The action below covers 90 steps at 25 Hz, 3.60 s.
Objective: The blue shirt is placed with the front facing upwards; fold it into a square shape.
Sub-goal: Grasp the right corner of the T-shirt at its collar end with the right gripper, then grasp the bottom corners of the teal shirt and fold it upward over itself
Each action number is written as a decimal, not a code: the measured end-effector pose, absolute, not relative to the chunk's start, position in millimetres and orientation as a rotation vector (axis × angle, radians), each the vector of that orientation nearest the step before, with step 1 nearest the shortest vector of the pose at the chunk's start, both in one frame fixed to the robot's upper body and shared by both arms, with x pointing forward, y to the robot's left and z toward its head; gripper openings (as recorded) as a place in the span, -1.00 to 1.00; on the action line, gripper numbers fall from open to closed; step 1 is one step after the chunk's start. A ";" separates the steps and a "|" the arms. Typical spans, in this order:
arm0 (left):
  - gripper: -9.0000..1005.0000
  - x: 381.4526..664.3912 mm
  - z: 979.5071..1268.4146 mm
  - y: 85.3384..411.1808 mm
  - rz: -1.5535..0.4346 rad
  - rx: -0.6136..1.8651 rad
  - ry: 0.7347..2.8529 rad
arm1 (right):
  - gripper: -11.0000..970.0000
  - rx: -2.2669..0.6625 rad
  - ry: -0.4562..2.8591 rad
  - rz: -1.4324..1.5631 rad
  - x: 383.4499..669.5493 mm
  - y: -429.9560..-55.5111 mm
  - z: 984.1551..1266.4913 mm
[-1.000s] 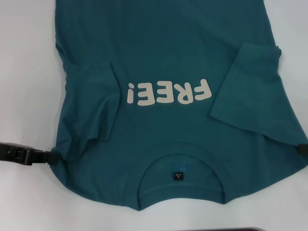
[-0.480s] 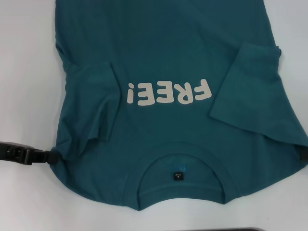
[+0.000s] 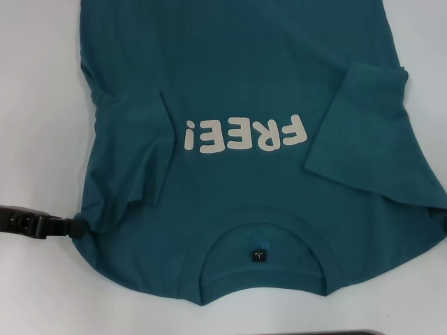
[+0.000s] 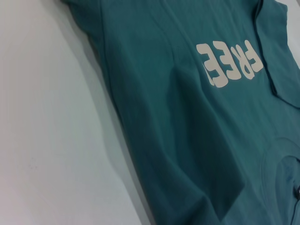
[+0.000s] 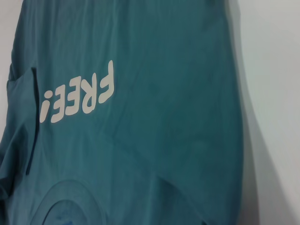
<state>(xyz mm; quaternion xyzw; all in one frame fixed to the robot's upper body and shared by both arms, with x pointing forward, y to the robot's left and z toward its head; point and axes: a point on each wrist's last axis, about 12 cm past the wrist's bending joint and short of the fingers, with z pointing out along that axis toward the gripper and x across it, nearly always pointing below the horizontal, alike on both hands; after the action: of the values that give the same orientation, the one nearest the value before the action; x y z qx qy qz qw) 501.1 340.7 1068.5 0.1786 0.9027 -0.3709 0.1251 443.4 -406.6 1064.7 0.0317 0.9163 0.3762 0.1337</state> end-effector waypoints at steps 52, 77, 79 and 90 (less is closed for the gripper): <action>-0.98 458.2 1063.9 361.5 -1.238 0.429 2.690 | -0.91 0.152 2.351 1.081 353.8 -428.9 1051.1; -0.98 530.5 1100.3 326.8 -1.206 0.560 2.419 | -0.91 0.021 2.245 1.079 420.9 -419.5 1072.6; -0.98 541.8 1104.1 320.8 -1.185 0.572 2.408 | -0.91 -0.003 2.235 1.078 437.3 -415.8 1078.0; -0.98 603.7 1133.3 300.3 -0.992 0.528 2.352 | -0.91 -0.073 2.180 1.012 514.0 -392.8 1097.7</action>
<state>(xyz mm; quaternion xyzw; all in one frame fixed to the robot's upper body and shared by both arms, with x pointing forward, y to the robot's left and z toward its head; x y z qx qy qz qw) 603.7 300.3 1133.3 0.1954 0.8703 -0.3670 0.2642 514.0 -392.8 1097.7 -0.0284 0.8458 0.3925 0.3603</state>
